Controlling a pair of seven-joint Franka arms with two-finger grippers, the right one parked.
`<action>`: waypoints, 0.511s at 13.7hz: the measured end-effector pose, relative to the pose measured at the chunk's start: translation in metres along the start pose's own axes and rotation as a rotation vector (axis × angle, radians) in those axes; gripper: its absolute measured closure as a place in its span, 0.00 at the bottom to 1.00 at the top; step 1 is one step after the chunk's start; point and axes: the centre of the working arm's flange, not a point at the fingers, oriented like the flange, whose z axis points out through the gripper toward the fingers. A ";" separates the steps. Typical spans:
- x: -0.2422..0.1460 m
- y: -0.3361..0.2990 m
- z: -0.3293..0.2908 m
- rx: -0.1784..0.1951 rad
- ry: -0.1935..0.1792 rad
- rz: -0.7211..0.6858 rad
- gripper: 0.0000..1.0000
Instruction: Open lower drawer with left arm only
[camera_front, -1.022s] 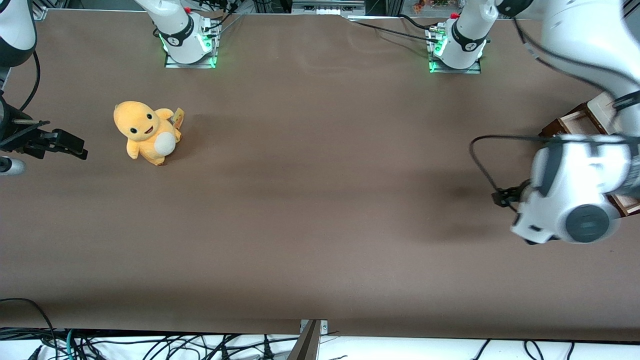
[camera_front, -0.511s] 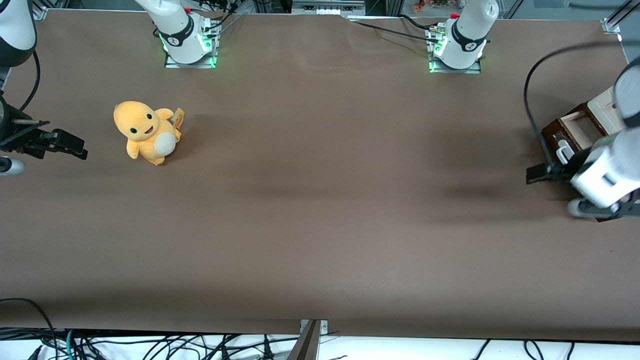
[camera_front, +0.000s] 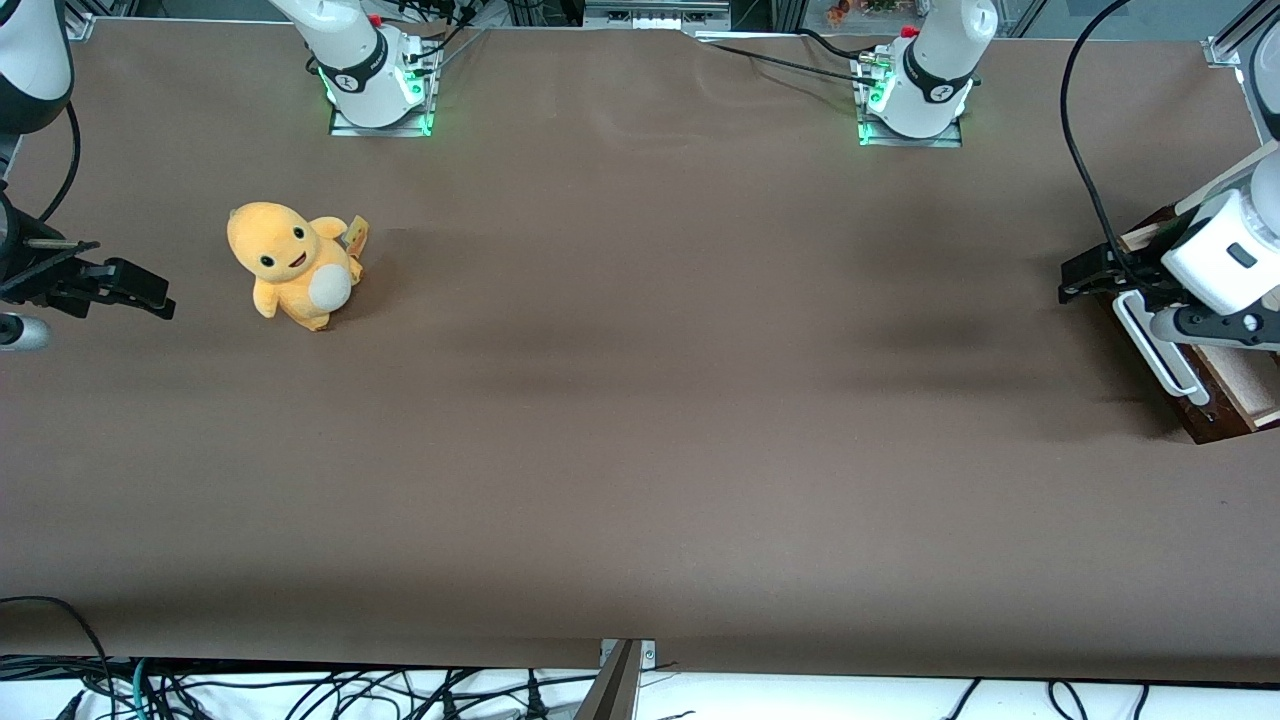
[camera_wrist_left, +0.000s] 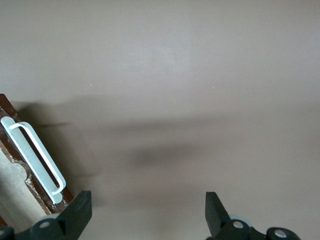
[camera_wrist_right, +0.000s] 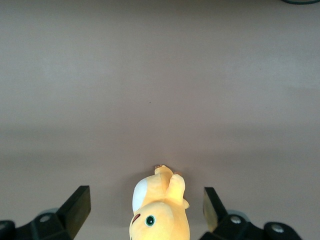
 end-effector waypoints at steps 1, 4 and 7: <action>0.000 0.004 0.003 0.000 -0.011 0.007 0.00; -0.007 0.013 0.000 -0.002 -0.064 0.021 0.00; -0.009 0.010 -0.007 -0.002 -0.061 0.016 0.00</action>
